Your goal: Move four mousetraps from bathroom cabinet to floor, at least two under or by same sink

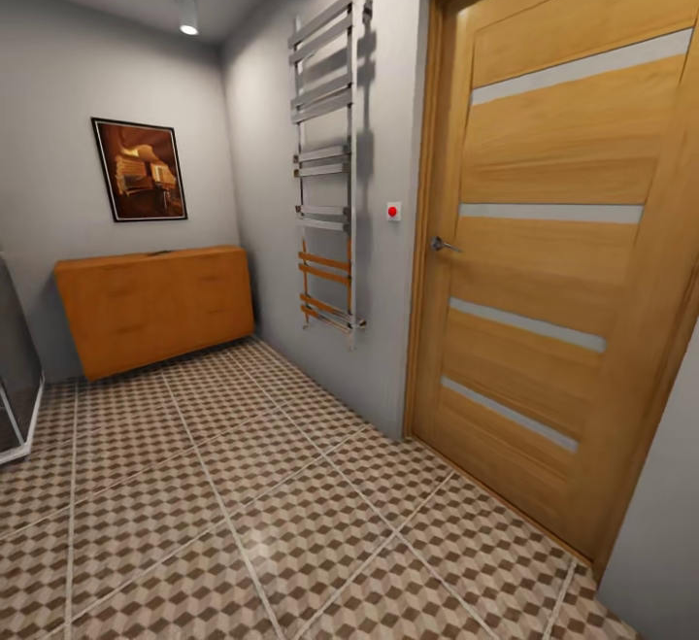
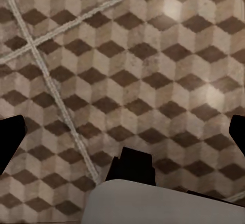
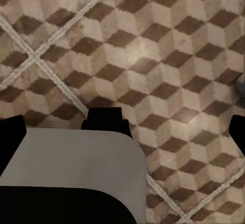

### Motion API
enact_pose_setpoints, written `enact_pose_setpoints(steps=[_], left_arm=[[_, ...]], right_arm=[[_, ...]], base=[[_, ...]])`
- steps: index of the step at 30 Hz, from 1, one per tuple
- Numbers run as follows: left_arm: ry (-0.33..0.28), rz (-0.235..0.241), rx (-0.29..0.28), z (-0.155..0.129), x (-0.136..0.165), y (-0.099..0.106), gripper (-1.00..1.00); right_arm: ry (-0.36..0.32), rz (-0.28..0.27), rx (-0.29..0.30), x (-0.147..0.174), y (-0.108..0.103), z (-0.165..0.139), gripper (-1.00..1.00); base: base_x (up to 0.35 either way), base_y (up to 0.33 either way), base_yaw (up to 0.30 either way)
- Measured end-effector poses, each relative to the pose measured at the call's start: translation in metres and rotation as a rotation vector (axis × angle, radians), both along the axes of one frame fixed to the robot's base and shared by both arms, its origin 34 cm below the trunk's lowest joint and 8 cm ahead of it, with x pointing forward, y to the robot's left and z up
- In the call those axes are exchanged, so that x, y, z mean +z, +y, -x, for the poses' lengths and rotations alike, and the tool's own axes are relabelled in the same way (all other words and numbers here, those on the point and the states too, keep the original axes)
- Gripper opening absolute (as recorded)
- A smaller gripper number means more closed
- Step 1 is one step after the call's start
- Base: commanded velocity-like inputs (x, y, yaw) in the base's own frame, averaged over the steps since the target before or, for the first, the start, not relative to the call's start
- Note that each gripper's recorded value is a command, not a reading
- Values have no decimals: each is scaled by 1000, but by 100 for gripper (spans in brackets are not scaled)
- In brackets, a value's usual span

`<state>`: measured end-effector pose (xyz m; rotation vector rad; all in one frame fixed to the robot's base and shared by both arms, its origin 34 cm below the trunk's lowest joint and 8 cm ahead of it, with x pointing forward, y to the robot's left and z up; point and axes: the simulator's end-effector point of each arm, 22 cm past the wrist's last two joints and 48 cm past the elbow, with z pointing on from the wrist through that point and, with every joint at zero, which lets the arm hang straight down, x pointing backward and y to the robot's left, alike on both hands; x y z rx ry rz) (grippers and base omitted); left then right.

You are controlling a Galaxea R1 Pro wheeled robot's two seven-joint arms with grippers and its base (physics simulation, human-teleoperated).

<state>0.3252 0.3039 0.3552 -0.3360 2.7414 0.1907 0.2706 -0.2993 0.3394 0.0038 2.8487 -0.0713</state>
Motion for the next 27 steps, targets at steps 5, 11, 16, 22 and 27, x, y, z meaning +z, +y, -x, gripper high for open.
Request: enact_pose_setpoints(steps=[5, 11, 16, 22, 27], left_arm=[[0, 0, 0, 0, 0, 0, 100], [0, 0, 0, 0, 0, 0, 100], [0, 0, 0, 0, 0, 0, 100], [0, 0, 0, 0, 0, 0, 100], [0, 0, 0, 0, 0, 0, 100]], right_arm=[[0, 0, 0, 0, 0, 0, 100], [1, -1, 0, 0, 0, 0, 100], [1, 0, 0, 0, 0, 1, 100], [1, 0, 1, 0, 0, 0, 100], [0, 0, 1, 0, 0, 0, 100]], base=[[0, 0, 280], [0, 0, 280], [0, 0, 280], [0, 0, 280], [0, 0, 280]])
